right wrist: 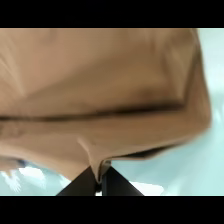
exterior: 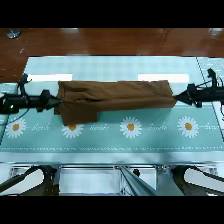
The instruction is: Fold the shirts.
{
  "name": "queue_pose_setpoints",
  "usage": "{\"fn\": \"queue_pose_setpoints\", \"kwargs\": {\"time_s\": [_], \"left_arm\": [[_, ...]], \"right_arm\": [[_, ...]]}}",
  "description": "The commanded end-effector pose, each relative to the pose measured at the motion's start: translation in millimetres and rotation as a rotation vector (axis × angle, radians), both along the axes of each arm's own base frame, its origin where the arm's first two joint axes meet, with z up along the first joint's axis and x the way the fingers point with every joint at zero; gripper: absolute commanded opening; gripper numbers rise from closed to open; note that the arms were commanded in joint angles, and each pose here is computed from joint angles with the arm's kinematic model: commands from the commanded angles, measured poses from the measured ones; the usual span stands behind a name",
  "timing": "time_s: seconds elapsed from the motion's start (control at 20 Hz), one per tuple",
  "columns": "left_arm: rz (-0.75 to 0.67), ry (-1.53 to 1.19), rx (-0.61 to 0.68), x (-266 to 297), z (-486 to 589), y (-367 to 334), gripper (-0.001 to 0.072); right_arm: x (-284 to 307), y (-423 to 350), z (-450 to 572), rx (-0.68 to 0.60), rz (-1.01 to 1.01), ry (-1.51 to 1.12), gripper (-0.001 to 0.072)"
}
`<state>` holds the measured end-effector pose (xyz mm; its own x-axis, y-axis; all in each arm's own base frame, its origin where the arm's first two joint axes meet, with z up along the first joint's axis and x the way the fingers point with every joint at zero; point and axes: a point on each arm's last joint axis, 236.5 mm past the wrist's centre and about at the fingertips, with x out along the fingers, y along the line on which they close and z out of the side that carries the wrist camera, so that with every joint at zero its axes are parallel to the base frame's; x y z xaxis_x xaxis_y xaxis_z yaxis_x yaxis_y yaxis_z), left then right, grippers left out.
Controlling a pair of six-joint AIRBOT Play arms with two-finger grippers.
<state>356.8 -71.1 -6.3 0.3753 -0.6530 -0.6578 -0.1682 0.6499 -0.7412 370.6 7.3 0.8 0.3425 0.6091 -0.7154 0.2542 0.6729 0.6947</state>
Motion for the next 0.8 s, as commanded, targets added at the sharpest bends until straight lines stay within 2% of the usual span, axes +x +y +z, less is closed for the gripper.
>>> {"fn": "queue_pose_setpoints", "kwargs": {"time_s": [0.0,0.25,0.6,0.65,0.7,0.75], "left_arm": [[0.040,-0.017,0.012,67.0,0.7,-7.6,0.0029],[0.092,0.018,-0.026,129.4,-5.1,-7.7,0.0029],[0.111,0.048,-0.014,146.7,-39.3,-2.2,0.0029],[0.097,0.033,-0.004,147.1,-39.4,-3.0,0.0128],[0.077,0.038,-0.012,143.8,-36.7,-6.2,0.0525],[0.041,0.050,-0.026,137.9,-30.1,-6.0,0.0706]], "right_arm": [[43.9,6.4,6.3,0.030,0.023,-0.052,0.0017],[96.4,-8.0,-18.5,0.007,-0.019,-0.030,0.0017],[106.2,-9.7,-54.8,0.044,-0.028,0.032,0.0018],[109.4,-9.5,-55.2,0.049,-0.033,0.020,0.0100],[111.3,-9.4,-52.7,0.053,-0.037,0.012,0.0451],[111.5,-11.1,-45.3,0.051,-0.004,-0.013,0.0620]]}}
